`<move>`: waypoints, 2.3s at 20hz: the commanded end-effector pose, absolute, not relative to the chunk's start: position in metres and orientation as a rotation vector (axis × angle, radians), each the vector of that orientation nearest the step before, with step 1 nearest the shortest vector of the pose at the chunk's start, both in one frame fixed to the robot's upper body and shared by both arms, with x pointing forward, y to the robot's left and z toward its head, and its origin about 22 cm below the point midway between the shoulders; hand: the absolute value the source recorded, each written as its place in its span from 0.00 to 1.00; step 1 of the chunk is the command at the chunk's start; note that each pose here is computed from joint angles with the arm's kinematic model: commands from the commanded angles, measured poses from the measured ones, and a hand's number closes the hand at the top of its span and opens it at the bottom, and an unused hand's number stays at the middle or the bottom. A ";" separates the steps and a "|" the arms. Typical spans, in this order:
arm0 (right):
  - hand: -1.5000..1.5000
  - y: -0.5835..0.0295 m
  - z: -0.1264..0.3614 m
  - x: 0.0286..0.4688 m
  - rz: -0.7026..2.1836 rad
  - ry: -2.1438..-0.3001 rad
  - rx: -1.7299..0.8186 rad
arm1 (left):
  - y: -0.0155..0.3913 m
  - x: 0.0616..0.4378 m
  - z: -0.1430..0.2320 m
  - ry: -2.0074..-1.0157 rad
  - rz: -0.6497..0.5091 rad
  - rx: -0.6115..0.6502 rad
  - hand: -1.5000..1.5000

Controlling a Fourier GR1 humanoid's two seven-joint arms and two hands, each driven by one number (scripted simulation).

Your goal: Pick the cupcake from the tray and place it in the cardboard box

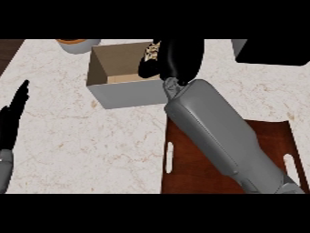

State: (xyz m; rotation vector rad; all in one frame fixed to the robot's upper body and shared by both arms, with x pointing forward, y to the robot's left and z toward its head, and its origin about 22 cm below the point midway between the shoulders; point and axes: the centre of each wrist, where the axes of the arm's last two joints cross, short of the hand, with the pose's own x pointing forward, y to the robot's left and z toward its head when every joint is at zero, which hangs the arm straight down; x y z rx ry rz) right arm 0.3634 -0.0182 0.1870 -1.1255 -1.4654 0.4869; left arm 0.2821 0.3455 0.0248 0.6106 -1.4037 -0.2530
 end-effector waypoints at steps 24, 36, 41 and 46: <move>0.00 -0.045 0.135 0.443 0.123 -1.424 -1.026 | 0.326 0.302 0.027 -1.427 -0.279 0.576 0.50; 0.00 -0.057 0.130 0.435 -0.214 -1.626 -0.930 | 0.350 0.280 0.033 -1.381 -0.233 0.622 0.50; 0.00 -0.067 0.100 0.414 -0.253 -1.626 -0.906 | 0.360 0.261 0.021 -1.355 -0.218 0.662 0.50; 0.00 -0.086 0.090 0.388 -0.262 -1.599 -0.889 | 0.359 0.253 0.003 -1.334 -0.186 0.679 0.50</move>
